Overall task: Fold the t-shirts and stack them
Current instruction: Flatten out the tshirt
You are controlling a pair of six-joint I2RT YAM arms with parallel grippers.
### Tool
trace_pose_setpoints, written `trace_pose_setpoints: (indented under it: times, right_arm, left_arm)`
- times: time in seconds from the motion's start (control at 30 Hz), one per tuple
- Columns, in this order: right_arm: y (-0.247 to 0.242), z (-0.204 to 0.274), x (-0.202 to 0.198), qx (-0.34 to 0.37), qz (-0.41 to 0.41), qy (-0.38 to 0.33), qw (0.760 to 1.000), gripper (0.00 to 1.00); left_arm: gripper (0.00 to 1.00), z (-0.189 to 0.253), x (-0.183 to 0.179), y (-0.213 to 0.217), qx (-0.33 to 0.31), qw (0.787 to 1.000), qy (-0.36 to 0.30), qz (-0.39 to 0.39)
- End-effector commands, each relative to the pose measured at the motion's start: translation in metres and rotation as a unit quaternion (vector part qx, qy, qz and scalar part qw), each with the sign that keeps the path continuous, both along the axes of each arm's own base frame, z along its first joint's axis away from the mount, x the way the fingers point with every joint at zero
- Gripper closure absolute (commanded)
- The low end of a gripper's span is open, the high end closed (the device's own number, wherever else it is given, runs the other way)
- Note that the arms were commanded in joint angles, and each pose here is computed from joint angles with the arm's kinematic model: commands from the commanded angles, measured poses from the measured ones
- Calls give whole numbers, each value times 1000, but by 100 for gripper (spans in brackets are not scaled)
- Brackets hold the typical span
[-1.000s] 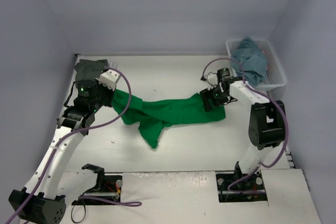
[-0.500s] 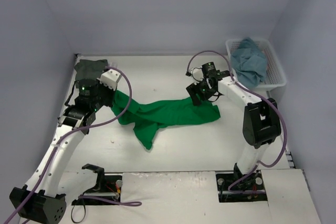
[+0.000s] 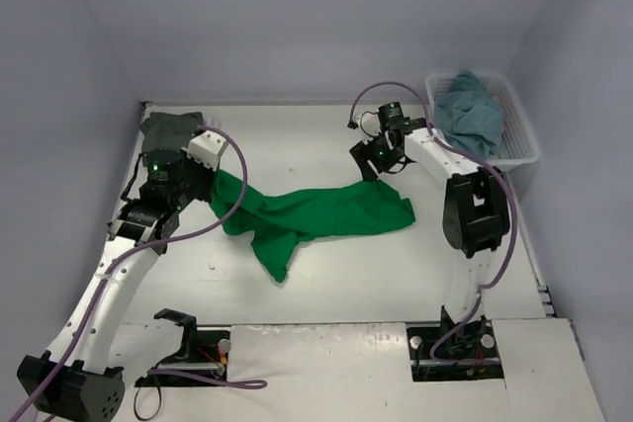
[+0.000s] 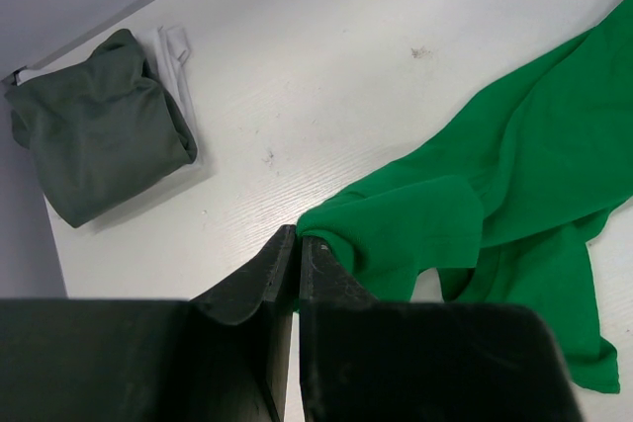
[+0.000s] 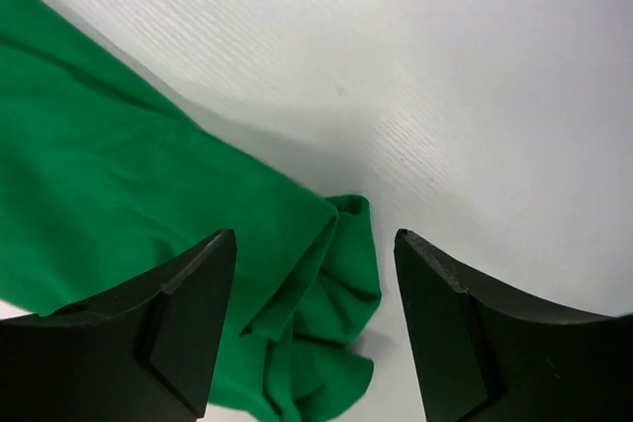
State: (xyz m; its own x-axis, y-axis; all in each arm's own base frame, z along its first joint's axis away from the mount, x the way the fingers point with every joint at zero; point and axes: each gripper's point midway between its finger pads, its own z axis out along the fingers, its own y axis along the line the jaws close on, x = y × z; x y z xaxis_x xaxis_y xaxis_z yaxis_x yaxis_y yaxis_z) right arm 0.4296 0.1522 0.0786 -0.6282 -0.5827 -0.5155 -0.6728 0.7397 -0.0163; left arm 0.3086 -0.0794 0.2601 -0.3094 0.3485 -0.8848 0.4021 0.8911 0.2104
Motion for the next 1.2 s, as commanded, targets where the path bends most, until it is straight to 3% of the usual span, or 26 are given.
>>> trace_pose_setpoints:
  times: [0.0, 0.23, 0.5, 0.6, 0.63, 0.7, 0.87, 0.9, 1.0, 1.17]
  right_arm:
    - [5, 2, 11, 14, 23, -5, 1000, 39]
    - [10, -26, 3, 21, 36, 32, 999, 44]
    - [17, -20, 1, 44, 47, 31, 997, 45]
    - [19, -9, 3, 57, 47, 21, 997, 53]
    - [19, -5, 4, 63, 46, 19, 997, 66]
    - [21, -4, 1, 71, 45, 23, 996, 76]
    - [22, -8, -10, 72, 51, 35, 995, 78]
    - [21, -10, -11, 70, 49, 37, 996, 87]
    - [17, -12, -12, 61, 48, 35, 996, 100]
    - [2, 6, -4, 66, 25, 14, 997, 100]
  left_arm:
    - [100, 33, 6, 0, -18, 999, -51, 3]
    - [100, 33, 8, -1, -18, 999, -52, 2]
    - [100, 32, 7, 1, -20, 998, -53, 5]
    - [100, 32, 7, 1, -21, 998, -51, 5]
    - [100, 32, 7, 1, -21, 998, -52, 5]
    - [100, 33, 6, 1, -21, 998, -54, 4]
    - [100, 34, 6, 1, -22, 998, -54, 3]
    - [100, 34, 6, 1, -22, 998, -54, 4]
    - [100, 34, 6, 0, -23, 998, -54, 3]
    - [100, 33, 7, 1, -20, 998, -52, 5]
